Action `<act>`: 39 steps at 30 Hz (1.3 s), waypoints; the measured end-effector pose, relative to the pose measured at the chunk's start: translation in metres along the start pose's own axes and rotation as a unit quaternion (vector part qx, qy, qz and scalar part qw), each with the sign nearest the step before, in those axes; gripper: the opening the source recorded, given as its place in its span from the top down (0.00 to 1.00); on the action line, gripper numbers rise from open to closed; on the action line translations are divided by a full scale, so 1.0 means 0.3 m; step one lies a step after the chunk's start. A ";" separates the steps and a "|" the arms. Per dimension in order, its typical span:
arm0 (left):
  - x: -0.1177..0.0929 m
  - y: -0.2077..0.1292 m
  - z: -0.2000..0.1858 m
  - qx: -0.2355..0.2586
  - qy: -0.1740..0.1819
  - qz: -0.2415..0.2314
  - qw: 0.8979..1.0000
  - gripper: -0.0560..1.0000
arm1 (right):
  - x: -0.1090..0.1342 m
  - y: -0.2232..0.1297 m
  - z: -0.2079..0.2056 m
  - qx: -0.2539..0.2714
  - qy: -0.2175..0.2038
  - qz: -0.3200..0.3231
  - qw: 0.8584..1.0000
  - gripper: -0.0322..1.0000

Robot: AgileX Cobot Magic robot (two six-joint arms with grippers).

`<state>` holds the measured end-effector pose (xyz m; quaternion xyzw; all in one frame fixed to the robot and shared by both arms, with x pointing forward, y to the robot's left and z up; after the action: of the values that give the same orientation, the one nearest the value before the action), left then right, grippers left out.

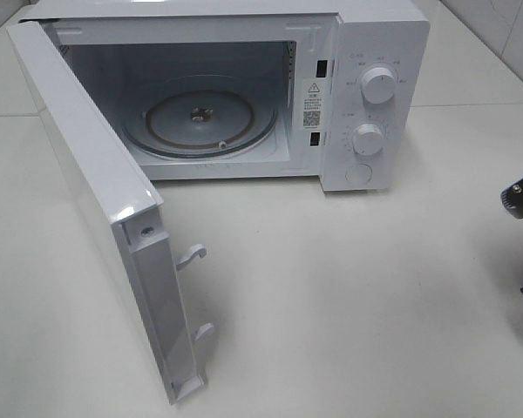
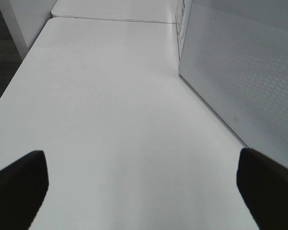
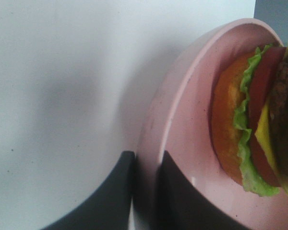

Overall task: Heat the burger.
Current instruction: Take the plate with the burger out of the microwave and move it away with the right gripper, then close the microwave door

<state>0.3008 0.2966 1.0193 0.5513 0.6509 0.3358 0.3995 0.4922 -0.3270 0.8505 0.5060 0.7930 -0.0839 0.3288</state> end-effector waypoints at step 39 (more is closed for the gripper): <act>0.000 0.000 0.000 0.000 0.000 0.000 1.000 0.01 | 0.097 0.057 0.024 0.008 0.079 0.124 0.989 0.31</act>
<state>0.3008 0.2966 1.0193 0.5513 0.6509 0.3358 0.3995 0.5021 -0.3004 0.8307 0.6080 0.7471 -0.0083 0.2687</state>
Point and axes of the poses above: a point on each arm's last joint axis where the gripper is mounted, z pointing out along that axis toward the gripper, x along the wrist's bending axis when the last joint is at zero, y = z × x, the point moved 8 cm from there along z, pointing out along that axis toward the gripper, and after that the axes turned 7 degrees about -z, right-handed, at the moved point
